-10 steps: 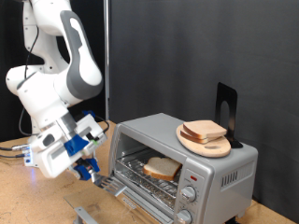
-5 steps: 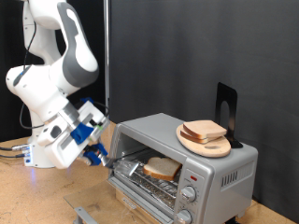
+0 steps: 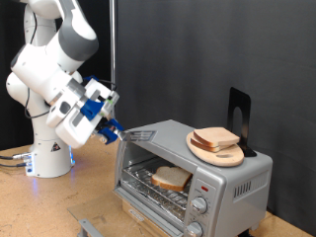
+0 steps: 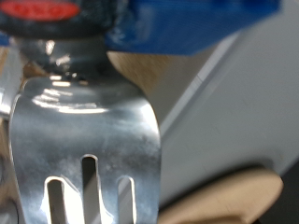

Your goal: Make a piece of toast with the oven

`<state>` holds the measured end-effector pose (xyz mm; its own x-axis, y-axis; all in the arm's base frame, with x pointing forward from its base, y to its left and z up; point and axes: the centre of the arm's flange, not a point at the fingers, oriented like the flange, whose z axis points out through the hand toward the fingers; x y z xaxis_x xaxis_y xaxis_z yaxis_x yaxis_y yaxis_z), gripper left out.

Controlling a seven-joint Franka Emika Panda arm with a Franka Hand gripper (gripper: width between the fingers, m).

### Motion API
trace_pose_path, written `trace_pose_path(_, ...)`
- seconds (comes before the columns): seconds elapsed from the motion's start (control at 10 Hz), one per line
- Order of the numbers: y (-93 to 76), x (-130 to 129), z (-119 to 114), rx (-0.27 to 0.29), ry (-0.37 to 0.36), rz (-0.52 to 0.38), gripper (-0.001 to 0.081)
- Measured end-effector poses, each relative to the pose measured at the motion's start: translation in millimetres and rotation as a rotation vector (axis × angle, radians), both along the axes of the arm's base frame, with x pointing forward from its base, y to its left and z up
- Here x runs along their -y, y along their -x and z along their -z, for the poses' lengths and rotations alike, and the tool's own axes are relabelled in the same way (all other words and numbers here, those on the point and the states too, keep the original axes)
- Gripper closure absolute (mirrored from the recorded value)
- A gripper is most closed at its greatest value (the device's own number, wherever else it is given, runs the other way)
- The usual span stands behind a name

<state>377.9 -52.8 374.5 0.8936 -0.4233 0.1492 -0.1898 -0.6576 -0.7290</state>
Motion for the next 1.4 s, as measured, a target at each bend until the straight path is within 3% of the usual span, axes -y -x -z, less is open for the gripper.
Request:
trace_pose_path(0.2,6.0,-3,-7,0.001,-0.006,0.014,0.0366)
trace_pose_path(0.4,4.0,-18,-11,0.009,-0.022,-0.076,0.0366)
trace_pose_path(0.6,-1.9,-47,-25,0.019,0.039,-0.193,0.0366)
trace_pose_path(0.8,-5.4,-80,-35,-0.03,0.159,-0.28,0.0366)
trace_pose_path(1.1,-9.1,-132,-45,-0.069,0.229,-0.317,0.0366)
trace_pose_path(1.4,-5.7,-175,-38,-0.1,0.278,-0.317,0.0366)
